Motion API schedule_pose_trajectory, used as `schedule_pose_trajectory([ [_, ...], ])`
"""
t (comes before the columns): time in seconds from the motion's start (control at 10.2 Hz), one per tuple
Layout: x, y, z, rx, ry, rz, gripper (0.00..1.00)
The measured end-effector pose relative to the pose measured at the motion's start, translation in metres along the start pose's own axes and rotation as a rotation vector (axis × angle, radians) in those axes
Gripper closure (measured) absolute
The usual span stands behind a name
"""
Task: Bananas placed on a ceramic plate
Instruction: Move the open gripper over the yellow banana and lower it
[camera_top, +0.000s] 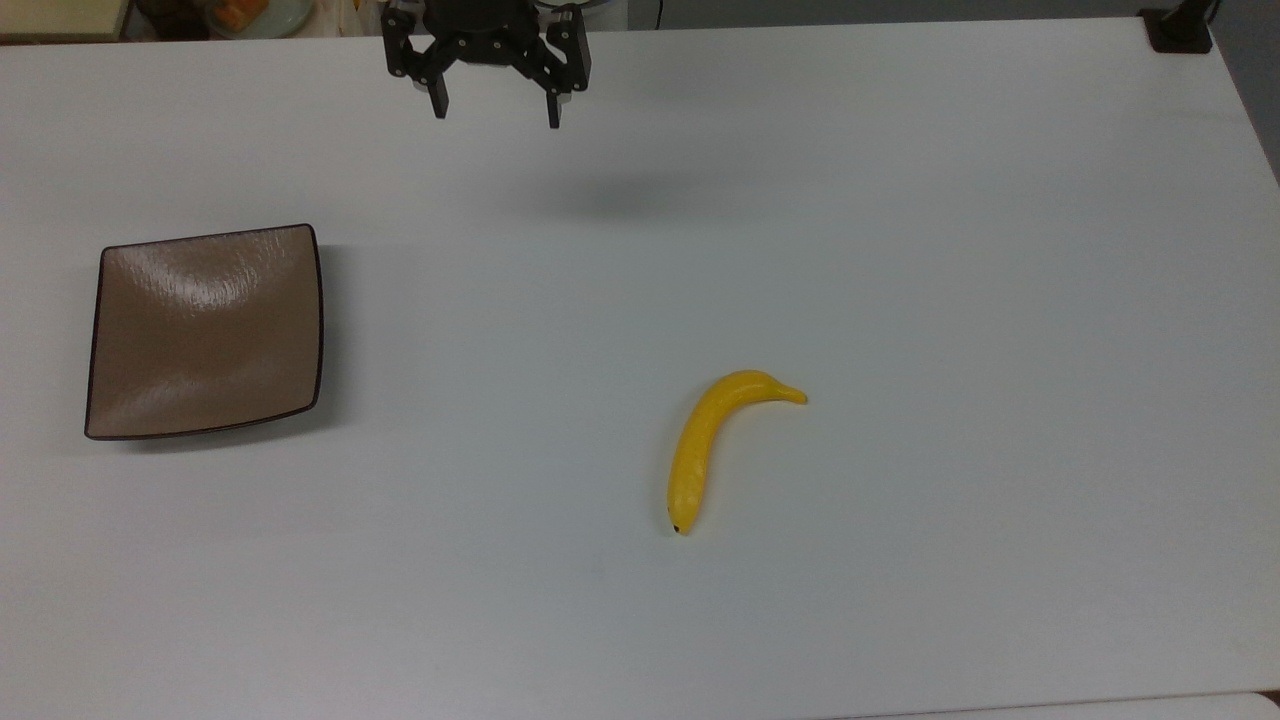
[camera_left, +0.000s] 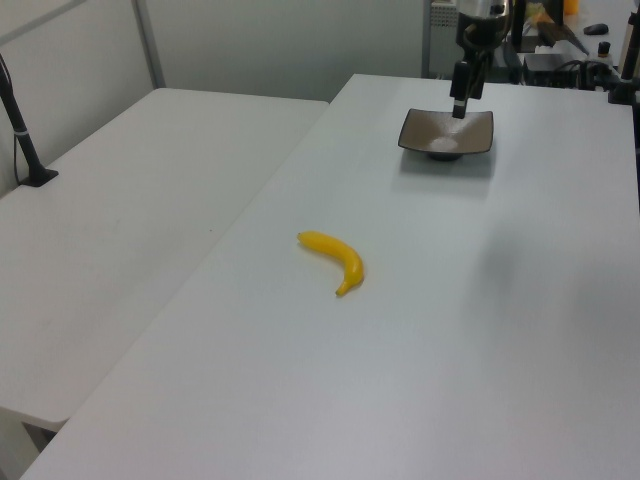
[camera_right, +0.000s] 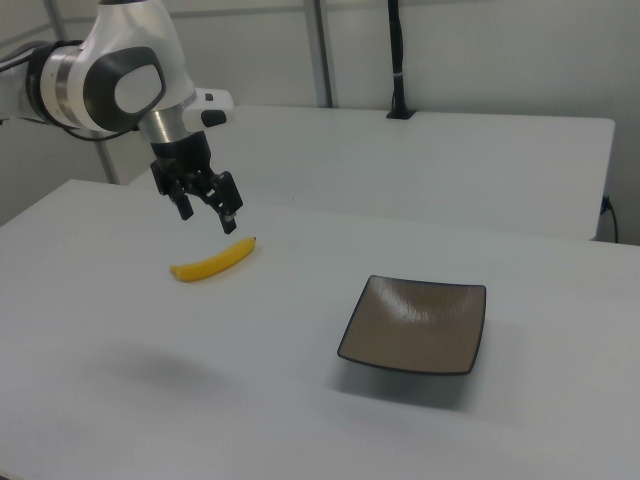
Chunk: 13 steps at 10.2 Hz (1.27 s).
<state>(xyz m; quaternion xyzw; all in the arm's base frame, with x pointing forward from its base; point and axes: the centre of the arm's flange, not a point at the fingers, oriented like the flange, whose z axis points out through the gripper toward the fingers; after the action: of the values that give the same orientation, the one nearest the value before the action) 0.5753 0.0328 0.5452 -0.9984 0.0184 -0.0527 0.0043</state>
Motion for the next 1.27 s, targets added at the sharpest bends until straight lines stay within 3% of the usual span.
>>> schedule_pose_trajectory([
  [0.29, 0.018, -0.021, 0.014, 0.050, 0.085, 0.104, 0.00],
  [0.68, 0.035, -0.089, 0.058, 0.116, 0.153, 0.286, 0.00],
  [1.27, 0.051, -0.140, 0.145, 0.128, 0.181, 0.387, 0.00],
])
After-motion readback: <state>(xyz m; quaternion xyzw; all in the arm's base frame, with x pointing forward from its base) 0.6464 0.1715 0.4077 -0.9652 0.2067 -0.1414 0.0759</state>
